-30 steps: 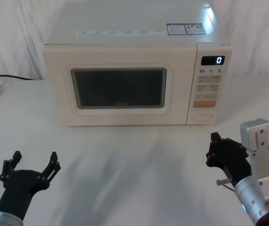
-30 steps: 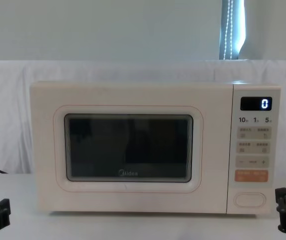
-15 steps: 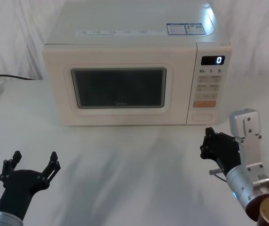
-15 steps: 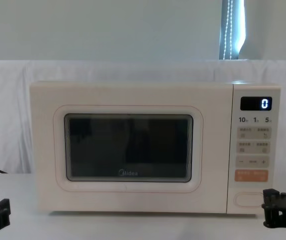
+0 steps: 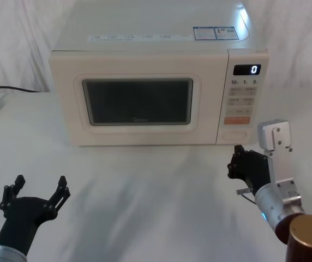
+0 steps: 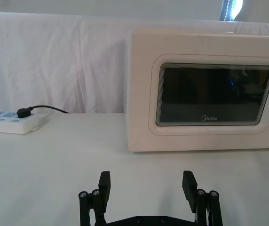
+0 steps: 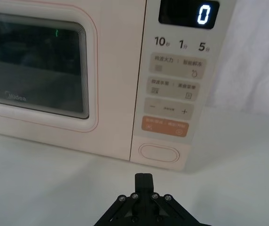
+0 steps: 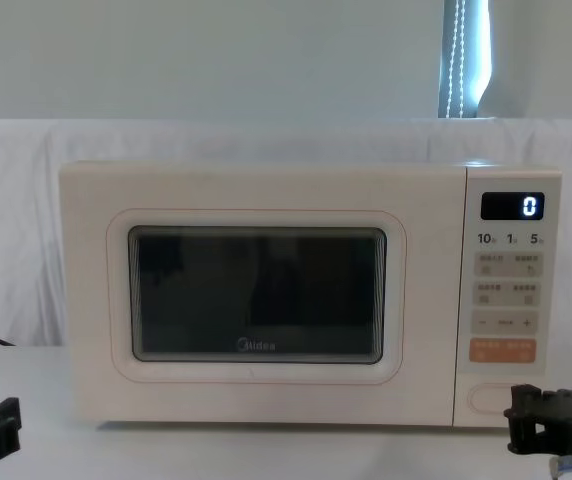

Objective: Press the button to open the microwave door with one hand; close the microwave door with the other hand.

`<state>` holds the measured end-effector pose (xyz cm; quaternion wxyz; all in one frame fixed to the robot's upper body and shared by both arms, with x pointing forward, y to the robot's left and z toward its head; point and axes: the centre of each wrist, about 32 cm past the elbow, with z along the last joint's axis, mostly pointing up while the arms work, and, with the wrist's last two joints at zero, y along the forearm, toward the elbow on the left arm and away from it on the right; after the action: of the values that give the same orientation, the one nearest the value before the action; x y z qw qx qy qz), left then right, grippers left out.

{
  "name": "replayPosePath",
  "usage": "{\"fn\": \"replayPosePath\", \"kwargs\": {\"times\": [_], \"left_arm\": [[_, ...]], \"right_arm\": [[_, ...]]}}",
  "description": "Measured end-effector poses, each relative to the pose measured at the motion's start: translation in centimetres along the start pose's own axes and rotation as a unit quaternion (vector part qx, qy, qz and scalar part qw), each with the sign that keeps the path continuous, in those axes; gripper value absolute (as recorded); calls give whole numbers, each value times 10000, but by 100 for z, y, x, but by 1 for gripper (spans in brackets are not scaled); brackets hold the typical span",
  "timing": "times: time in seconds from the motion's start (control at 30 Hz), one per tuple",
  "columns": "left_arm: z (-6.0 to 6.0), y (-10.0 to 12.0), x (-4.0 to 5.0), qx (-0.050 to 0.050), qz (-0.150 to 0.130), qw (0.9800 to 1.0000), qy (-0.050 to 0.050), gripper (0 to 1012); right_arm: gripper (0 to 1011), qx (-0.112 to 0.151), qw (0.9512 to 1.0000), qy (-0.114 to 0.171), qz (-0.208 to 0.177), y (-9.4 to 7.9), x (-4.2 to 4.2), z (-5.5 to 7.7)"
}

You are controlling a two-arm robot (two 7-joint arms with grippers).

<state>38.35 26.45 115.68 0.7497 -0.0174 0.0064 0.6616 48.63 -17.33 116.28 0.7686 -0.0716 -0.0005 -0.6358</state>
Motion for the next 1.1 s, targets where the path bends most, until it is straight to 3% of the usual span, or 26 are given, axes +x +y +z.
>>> {"fn": "replayPosePath", "kwargs": {"times": [0.57, 1.1], "left_arm": [[0, 0, 0, 0, 0, 10000, 0, 1001], [0, 0, 0, 0, 0, 10000, 0, 1001]], "right_arm": [[0, -141, 9999, -19, -4, 302, -31, -13], [0, -218, 9996, 65, -149, 508, 16, -51]]}}
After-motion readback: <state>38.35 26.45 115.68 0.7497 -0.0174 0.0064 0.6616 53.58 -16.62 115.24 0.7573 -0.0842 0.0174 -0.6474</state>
